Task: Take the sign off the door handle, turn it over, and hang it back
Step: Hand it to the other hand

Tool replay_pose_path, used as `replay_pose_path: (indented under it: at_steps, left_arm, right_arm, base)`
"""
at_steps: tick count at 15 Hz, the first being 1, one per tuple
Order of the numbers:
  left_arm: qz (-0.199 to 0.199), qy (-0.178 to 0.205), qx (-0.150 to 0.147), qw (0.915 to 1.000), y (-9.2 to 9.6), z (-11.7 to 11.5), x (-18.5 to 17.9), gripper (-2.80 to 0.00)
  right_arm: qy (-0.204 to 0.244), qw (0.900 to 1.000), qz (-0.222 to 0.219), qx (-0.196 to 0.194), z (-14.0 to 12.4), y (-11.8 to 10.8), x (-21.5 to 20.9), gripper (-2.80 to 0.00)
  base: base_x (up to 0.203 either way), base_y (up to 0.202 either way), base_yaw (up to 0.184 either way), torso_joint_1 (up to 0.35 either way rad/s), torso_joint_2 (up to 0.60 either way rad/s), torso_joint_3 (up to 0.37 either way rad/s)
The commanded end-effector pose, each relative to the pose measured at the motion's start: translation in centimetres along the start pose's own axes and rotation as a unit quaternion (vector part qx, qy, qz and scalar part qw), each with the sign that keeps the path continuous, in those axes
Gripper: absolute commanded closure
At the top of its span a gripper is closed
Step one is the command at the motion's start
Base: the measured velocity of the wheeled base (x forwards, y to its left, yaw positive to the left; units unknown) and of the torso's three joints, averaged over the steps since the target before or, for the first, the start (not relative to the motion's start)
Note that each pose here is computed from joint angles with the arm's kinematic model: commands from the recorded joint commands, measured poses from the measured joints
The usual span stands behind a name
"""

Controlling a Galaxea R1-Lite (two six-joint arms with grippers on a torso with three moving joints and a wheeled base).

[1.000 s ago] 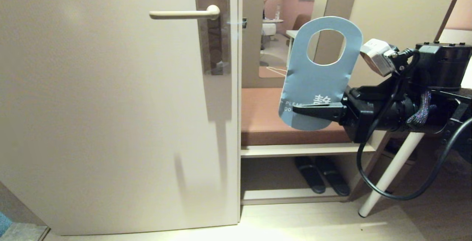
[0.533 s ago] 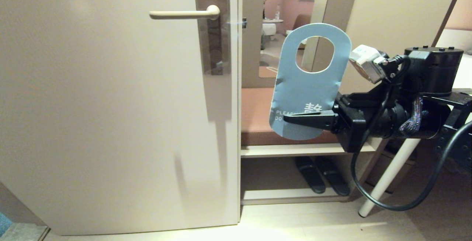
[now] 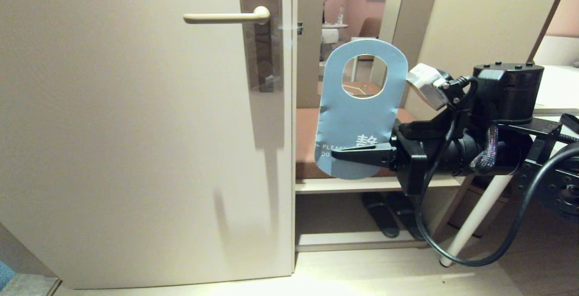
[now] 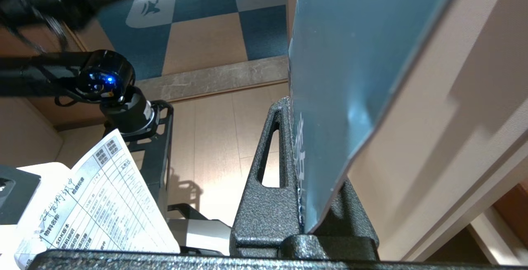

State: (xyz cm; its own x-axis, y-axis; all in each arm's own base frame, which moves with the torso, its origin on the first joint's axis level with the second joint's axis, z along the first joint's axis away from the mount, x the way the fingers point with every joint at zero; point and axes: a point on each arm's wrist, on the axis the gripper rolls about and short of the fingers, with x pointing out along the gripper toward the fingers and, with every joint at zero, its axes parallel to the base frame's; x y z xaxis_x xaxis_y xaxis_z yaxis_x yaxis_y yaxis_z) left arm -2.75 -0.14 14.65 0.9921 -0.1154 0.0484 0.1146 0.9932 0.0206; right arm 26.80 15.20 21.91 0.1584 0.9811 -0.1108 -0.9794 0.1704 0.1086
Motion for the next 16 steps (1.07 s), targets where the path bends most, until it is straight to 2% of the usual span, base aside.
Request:
replay_pose_path:
  at_steps: [1,4,6,9,12,16]
  left_arm:
    - [-0.023,0.032,-0.007,0.9992,0.2,2.8,1.9,0.0]
    - [-0.108,0.044,-0.032,0.9927,0.2,7.4,4.5,0.0]
    - [-0.163,0.067,-0.049,0.9832,-0.4,8.8,6.5,0.0]
    - [-0.252,0.085,-0.093,0.9596,-1.6,9.8,9.0,0.0]
    - [-0.31,0.089,-0.134,0.9372,-2.7,10.3,11.9,0.0]
    - [-0.374,0.114,-0.147,0.9086,-4.2,9.7,15.8,0.0]
  right_arm:
    - [-0.001,1.0,0.003,-0.001,0.0,-0.2,0.1,0.0]
    - [-0.004,1.0,0.005,-0.005,0.4,-0.5,0.5,0.0]
    - [-0.007,1.0,0.006,-0.008,0.6,-0.8,0.6,0.0]
    - [-0.01,1.0,0.007,-0.012,0.9,-0.9,0.7,0.0]
    - [-0.011,1.0,0.021,-0.013,1.0,-0.8,0.6,0.0]
    - [-0.014,0.999,0.038,-0.016,1.2,-0.7,0.6,0.0]
  base:
    - [0.0,0.0,0.0,0.0,0.0,0.0]
    - [0.0,0.0,0.0,0.0,0.0,0.0]
    - [0.0,0.0,0.0,0.0,0.0,0.0]
    - [0.0,0.0,0.0,0.0,0.0,0.0]
    - [0.0,0.0,0.0,0.0,0.0,0.0]
    - [0.0,0.0,0.0,0.0,0.0,0.0]
